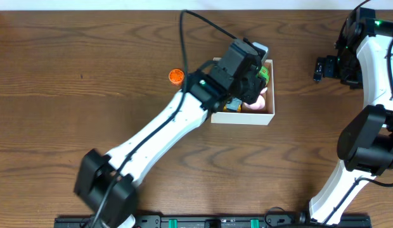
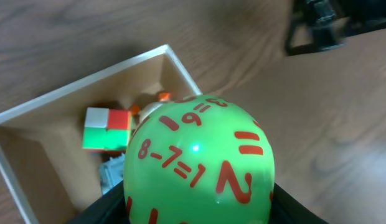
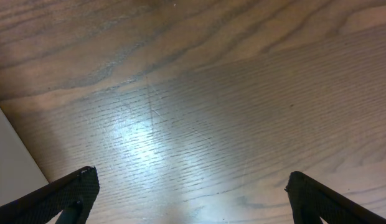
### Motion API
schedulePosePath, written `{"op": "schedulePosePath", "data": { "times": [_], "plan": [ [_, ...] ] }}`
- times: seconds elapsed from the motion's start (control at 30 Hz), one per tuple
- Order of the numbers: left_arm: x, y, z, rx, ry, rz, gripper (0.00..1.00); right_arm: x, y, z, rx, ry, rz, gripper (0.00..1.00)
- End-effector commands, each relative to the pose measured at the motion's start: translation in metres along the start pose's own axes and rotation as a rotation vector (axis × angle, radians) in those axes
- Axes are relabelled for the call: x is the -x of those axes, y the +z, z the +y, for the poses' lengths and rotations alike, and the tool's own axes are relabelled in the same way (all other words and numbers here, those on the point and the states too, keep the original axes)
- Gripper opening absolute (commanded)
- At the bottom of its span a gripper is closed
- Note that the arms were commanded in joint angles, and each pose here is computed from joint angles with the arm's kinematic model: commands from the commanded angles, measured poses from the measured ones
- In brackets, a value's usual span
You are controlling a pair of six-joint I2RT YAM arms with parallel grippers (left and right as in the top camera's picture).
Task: Pack container
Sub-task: 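Lift the green ball and carry it right over the white box, then release the ball into the box and withdraw the left gripper, then position the left gripper over the orange lid and lower it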
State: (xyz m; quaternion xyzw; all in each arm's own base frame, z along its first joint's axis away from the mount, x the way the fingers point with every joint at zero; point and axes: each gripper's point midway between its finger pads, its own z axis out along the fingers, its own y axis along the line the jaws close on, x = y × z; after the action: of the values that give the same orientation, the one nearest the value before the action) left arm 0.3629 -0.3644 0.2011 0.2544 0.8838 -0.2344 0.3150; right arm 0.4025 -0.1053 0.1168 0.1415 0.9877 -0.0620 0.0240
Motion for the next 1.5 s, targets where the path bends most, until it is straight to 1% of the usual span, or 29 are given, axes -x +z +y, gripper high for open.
{"op": "schedulePosePath", "data": {
  "times": [0.0,0.1,0.17,0.2,0.27,0.3,0.43,0.53,0.57,0.63,0.73,0.77,0.8,0.83,0.9,1.0,1.13,1.3,1.4,1.47],
  "plan": [
    [0.001,0.019,0.029,0.105,-0.004,-0.017,0.61,0.0,-0.002,-0.001,0.001,-0.006,-0.003,0.99],
    [0.008,0.027,0.044,0.145,-0.016,-0.048,0.75,0.0,-0.002,-0.001,0.001,-0.006,-0.003,0.99],
    [0.012,0.028,0.05,0.149,-0.023,-0.064,0.79,0.0,-0.002,-0.001,0.001,-0.006,-0.003,0.99],
    [0.014,0.028,0.052,0.152,-0.025,-0.068,0.83,0.0,-0.002,-0.001,0.001,-0.006,-0.003,0.99],
    [0.015,0.027,0.056,0.157,-0.03,-0.071,0.95,0.0,-0.002,-0.001,0.001,-0.006,-0.003,0.99],
    [0.015,0.027,0.058,0.159,-0.032,-0.072,0.99,0.0,-0.002,-0.001,0.001,-0.006,-0.003,0.99],
    [0.018,0.021,0.07,0.178,-0.05,-0.074,0.98,0.0,-0.002,-0.001,0.001,-0.006,-0.003,0.99],
    [0.021,0.003,0.085,0.209,-0.073,-0.075,0.98,0.0,-0.002,-0.001,0.001,-0.006,-0.003,0.99],
    [0.021,-0.007,0.095,0.242,-0.085,-0.072,0.98,0.0,-0.002,-0.001,0.001,-0.006,-0.003,0.99],
    [0.016,-0.035,0.125,0.369,-0.15,-0.064,0.98,0.0,-0.002,-0.001,0.001,-0.006,-0.003,0.99],
    [-0.006,-0.096,0.193,0.709,-0.37,-0.073,0.98,0.0,-0.002,-0.001,0.001,-0.006,-0.003,0.99],
    [-0.016,-0.115,0.211,0.8,-0.446,-0.075,0.98,0.0,-0.002,-0.001,0.001,-0.006,-0.003,0.99],
    [-0.028,-0.127,0.225,0.847,-0.526,-0.065,0.98,0.0,-0.002,-0.001,0.001,-0.006,-0.003,0.99],
    [-0.038,-0.131,0.232,0.855,-0.585,-0.043,0.98,0.0,-0.002,-0.001,0.001,-0.006,-0.003,0.99],
    [-0.056,-0.127,0.241,0.809,-0.651,0.03,0.98,0.0,-0.002,-0.001,0.001,-0.006,-0.003,0.99],
    [-0.078,-0.109,0.251,0.737,-0.668,0.124,0.98,0.0,-0.002,-0.001,0.001,-0.006,-0.003,0.99],
    [-0.082,-0.072,0.257,0.629,-0.573,0.188,0.98,0.0,-0.002,-0.001,0.001,-0.006,-0.003,0.99],
    [-0.086,-0.038,0.269,0.603,-0.544,0.195,0.98,0.0,-0.002,-0.001,0.001,-0.006,-0.003,0.99],
    [-0.087,-0.022,0.269,0.557,-0.468,0.219,0.98,0.0,-0.002,-0.001,0.001,-0.006,-0.003,0.99],
    [-0.093,-0.016,0.272,0.553,-0.438,0.244,0.98,0.0,-0.002,-0.001,0.001,-0.006,-0.003,0.99]
  ]
}}
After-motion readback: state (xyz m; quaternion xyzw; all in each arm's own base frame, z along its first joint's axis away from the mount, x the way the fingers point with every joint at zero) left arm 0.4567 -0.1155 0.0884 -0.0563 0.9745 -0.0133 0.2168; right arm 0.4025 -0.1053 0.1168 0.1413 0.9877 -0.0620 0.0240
